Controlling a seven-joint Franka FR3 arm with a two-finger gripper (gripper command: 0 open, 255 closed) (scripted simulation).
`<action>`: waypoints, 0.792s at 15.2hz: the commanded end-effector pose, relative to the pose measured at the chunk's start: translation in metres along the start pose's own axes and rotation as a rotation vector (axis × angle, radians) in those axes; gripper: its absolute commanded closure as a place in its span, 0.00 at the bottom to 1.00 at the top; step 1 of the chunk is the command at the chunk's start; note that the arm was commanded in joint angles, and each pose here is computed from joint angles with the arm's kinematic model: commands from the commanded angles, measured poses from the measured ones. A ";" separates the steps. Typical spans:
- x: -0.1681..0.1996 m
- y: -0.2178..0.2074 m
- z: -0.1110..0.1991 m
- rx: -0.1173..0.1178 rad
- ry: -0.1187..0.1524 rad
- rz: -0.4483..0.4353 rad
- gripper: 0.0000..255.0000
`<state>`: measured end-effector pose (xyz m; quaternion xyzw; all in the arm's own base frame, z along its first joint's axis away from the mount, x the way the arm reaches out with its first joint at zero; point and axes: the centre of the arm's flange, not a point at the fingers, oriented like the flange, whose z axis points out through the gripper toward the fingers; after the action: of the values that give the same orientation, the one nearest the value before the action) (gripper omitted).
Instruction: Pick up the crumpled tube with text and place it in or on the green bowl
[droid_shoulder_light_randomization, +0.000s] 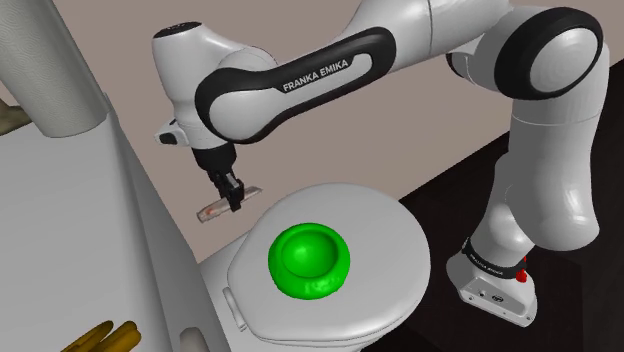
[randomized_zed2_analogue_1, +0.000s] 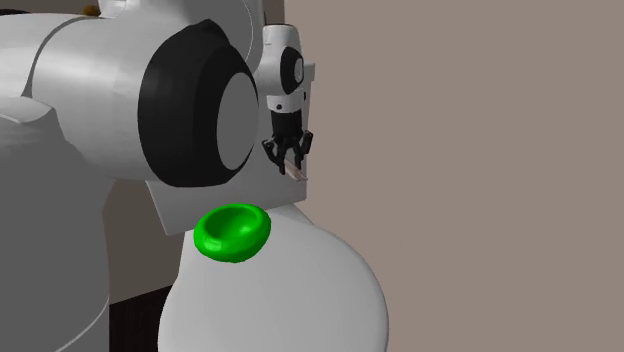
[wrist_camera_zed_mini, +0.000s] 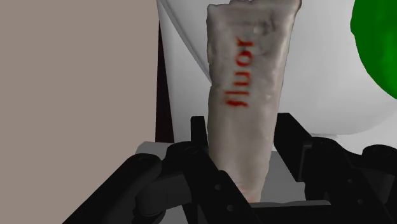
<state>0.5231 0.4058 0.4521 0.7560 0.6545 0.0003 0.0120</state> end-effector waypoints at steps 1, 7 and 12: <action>0.001 0.000 -0.012 0.000 0.000 0.000 1.00; -0.023 -0.062 -0.020 0.000 0.000 0.000 1.00; -0.046 -0.123 -0.025 0.000 0.000 0.000 1.00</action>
<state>0.4064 0.3820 0.4775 0.7557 0.6549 0.0001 0.0119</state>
